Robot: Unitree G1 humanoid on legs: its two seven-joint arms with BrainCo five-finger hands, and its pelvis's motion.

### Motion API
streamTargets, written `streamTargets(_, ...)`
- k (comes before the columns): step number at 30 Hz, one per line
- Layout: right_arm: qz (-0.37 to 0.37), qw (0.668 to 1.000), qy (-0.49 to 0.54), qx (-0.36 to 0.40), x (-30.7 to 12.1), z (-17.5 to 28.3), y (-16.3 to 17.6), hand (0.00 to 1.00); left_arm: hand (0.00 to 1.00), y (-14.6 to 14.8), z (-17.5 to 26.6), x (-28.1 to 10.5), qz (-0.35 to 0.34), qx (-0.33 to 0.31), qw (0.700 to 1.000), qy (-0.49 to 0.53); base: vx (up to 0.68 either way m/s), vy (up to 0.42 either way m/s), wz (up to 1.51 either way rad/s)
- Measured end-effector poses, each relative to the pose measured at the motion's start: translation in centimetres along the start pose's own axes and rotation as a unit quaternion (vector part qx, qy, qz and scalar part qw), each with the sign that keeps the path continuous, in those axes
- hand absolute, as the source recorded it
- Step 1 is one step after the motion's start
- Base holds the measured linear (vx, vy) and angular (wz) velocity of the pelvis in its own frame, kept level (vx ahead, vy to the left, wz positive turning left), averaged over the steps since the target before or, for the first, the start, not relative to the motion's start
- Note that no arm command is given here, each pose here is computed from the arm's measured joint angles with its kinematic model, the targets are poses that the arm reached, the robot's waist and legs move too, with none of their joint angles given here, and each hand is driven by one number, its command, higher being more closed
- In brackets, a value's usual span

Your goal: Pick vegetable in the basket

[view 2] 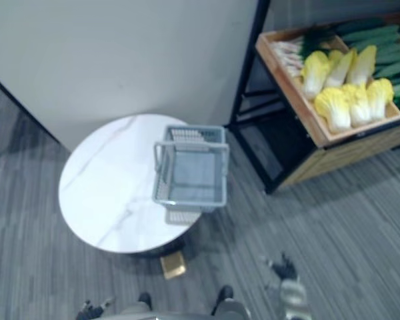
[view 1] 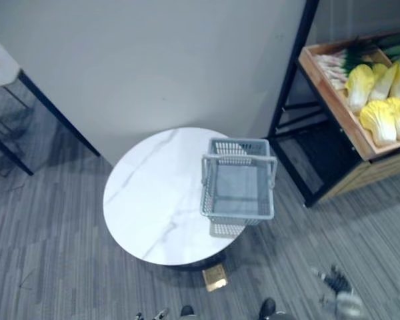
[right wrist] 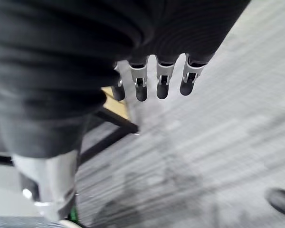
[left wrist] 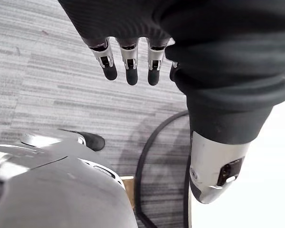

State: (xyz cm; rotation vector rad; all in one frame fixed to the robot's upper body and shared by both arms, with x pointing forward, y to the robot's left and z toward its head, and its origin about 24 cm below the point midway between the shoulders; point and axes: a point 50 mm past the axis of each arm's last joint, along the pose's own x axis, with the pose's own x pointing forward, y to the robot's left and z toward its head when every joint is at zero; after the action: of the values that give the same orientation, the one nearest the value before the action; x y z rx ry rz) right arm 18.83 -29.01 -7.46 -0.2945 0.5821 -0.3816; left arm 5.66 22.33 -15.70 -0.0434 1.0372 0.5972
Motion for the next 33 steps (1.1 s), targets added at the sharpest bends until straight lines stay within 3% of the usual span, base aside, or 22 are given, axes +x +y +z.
streamTargets(3,-0.028,0.987,-0.14,-0.078,0.9,7.3,-3.2,0.0,0.0,0.4,0.4,0.2,-0.006,0.031,0.999,-0.01,-0.14,0.066,-0.19)
streamTargets(6,-0.055,0.941,-0.28,-0.182,0.3,15.5,-5.3,0.0,0.0,0.9,1.1,0.4,-0.015,0.06,0.998,-0.026,-0.16,0.062,-0.16)
streamTargets(8,-0.057,0.898,-0.36,-0.245,-1.0,19.7,-4.5,0.0,0.0,1.4,1.0,0.4,-0.017,0.07,0.997,-0.021,-0.18,0.044,-0.21)
streamTargets(11,-0.035,0.848,-0.456,-0.269,-3.3,23.8,-2.4,0.0,0.0,1.3,0.5,0.3,-0.02,0.069,0.997,-0.01,-0.1,0.01,0.03)
streamTargets(19,0.027,0.776,-0.529,-0.343,-3.6,33.5,3.8,0.0,0.0,0.7,1.7,0.6,-0.025,0.07,0.997,-0.024,0.01,-0.012,0.18)
streamTargets(25,0.009,0.781,-0.524,-0.339,-3.7,39.3,5.2,0.0,0.0,-0.4,4.6,1.1,-0.032,0.054,0.996,-0.07,0.04,-0.005,0.39)
streamTargets(33,-0.02,0.812,-0.481,-0.33,-2.6,40.3,4.0,0.0,0.0,-0.6,5.2,1.2,-0.028,0.045,0.996,-0.076,0.02,0.034,0.21)
